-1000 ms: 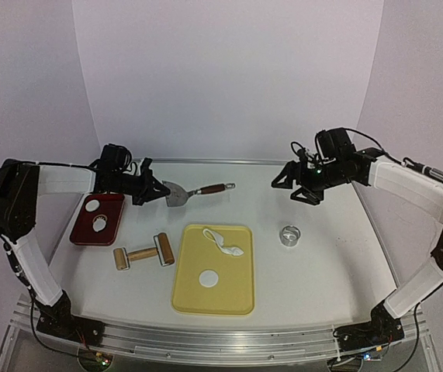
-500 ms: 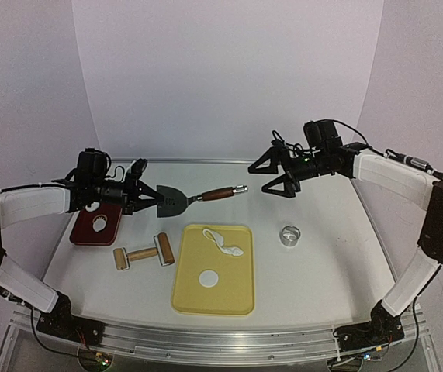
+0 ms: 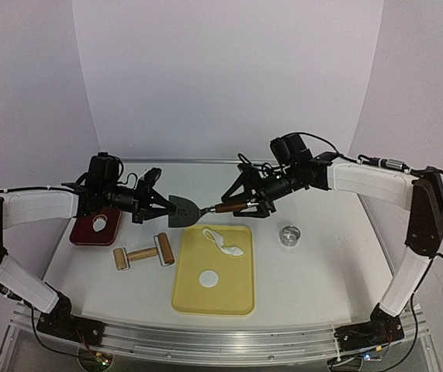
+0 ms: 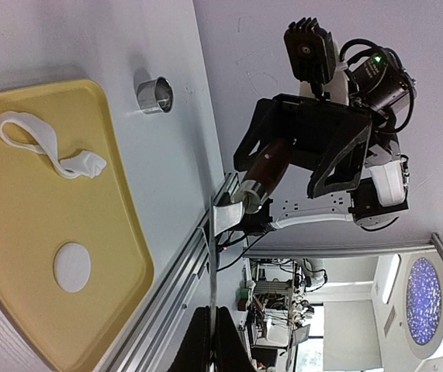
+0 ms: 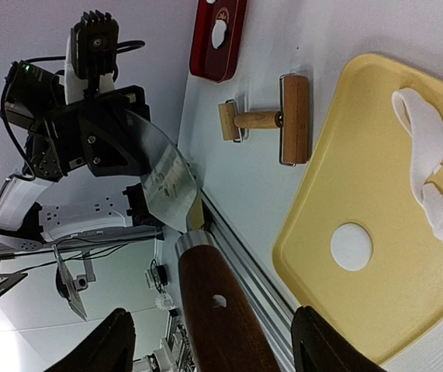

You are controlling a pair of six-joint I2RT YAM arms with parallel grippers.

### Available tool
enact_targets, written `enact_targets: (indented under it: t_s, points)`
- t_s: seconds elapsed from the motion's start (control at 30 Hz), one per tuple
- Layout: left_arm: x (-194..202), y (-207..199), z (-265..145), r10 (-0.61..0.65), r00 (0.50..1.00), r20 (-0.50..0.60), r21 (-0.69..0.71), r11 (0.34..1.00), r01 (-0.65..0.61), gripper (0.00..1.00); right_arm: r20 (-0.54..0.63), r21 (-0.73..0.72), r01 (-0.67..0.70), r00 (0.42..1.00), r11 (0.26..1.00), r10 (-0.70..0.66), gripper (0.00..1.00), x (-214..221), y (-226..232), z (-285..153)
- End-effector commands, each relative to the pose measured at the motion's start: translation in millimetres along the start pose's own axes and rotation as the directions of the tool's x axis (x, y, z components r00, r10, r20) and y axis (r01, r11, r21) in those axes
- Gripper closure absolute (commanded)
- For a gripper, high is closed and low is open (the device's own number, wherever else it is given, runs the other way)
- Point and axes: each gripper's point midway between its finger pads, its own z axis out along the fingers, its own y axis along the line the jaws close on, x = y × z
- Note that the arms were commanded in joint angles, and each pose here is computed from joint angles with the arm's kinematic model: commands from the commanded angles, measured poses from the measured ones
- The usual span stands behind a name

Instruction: Roll out the dumpling wrappers from the dough

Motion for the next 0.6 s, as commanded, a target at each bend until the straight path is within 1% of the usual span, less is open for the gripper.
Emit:
enact_targets:
  t_s: [0.0,0.07,0.23,0.37,0.47,0.5,0.53,0.57]
  points:
    - [-4.3,-25.6,6.1,0.104,0.995,-0.014,0.068,0.992,-0.102,1.0,0.045,-0.047,0.071,0.997,0.996,-0.069,0.39,-16.4,24.1,1.0]
    - [-8.2,-23.5,6.6,0.105,0.994,-0.002,0.049,0.993,-0.105,1.0,0.039,-0.052,0.062,0.997,0.997,-0.06,0.42,-14.8,24.2,1.5]
    - [-18.4,-17.2,5.3,0.107,0.993,0.055,-0.003,0.994,-0.107,1.0,0.038,-0.049,0.045,0.998,0.998,-0.043,0.57,-9.6,20.7,0.0]
    - [-15.8,-11.3,8.2,0.083,0.996,0.038,0.006,0.997,-0.083,1.0,0.054,-0.061,0.041,0.998,0.997,-0.038,0.75,-11.3,23.4,-1.3]
    - [-12.9,-7.5,9.0,0.076,0.997,0.024,0.002,0.997,-0.076,1.0,0.072,-0.066,0.041,0.997,0.997,-0.036,0.93,-14.6,25.9,-2.3]
    - [-12.6,-5.3,9.2,0.072,0.997,0.02,-0.007,0.997,-0.072,0.97,0.082,-0.059,0.04,0.996,0.997,-0.035,0.98,-15.9,25.5,-3.1]
    - [-12.3,-1.1,9.6,0.063,0.998,0.017,-0.026,0.998,-0.063,0.87,0.098,-0.048,0.038,0.995,0.998,-0.033,1.0,-17.6,24.6,-4.9]
    - [-12.2,5.4,9.5,0.054,0.998,0.014,-0.061,0.997,-0.053,0.72,0.118,-0.029,0.027,0.993,0.999,-0.023,1.0,-18.6,20.6,-7.8]
